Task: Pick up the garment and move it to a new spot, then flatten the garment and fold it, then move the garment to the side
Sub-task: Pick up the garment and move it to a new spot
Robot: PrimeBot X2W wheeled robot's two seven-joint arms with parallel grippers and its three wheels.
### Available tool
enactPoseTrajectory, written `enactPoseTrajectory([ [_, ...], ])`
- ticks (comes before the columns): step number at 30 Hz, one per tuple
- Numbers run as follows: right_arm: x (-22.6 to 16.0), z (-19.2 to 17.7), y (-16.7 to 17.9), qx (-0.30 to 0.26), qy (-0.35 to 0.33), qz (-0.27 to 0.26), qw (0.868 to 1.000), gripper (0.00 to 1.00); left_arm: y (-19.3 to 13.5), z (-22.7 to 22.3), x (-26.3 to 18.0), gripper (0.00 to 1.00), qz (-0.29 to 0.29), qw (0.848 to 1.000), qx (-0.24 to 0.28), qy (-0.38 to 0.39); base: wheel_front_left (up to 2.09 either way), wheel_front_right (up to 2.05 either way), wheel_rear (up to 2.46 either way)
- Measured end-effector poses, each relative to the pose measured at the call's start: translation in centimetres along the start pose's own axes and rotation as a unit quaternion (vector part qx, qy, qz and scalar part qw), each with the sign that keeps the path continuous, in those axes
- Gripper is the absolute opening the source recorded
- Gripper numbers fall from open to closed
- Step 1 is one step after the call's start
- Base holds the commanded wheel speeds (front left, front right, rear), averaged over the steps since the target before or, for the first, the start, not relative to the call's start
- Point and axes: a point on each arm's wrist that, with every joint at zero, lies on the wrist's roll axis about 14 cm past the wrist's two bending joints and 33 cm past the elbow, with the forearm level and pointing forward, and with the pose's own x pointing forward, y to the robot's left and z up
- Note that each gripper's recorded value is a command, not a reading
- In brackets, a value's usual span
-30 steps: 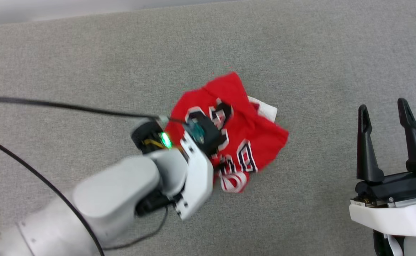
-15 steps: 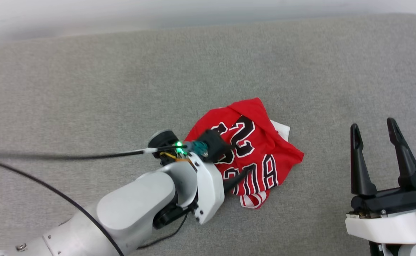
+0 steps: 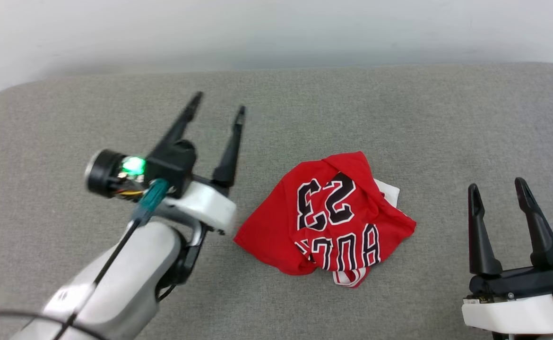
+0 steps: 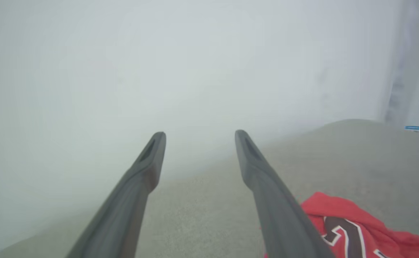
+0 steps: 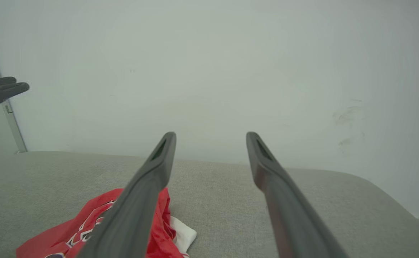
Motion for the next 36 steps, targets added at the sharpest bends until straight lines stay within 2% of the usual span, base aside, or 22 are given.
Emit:
enactPoseTrajectory([
  [3,-0.1,0.0,0.1,0.002,0.001,0.001,1.000,1.00,2.7,1.4,-1.8,1.00,0.066,0.997,0.033,-0.030,0.00,0.00,0.00],
  [8,-0.3,0.0,0.3,0.004,0.002,0.004,1.000,1.00,6.1,1.7,-5.7,1.00,0.163,0.985,0.041,-0.039,0.00,0.00,0.00],
  [14,-0.8,-0.1,0.1,0.007,0.006,0.000,1.000,1.00,6.7,-0.4,-10.2,1.00,0.219,0.975,0.034,-0.005,0.00,0.00,0.00],
  [21,-1.8,-0.9,-0.1,0.018,0.022,-0.007,1.000,1.00,5.4,-1.5,-12.8,1.00,0.228,0.974,0.012,0.011,0.00,0.00,0.00],
  [36,-4.3,-2.0,-0.3,0.033,0.051,-0.018,0.998,1.00,3.9,-3.4,-15.2,1.00,0.213,0.976,-0.026,0.038,0.00,0.00,0.00],
])
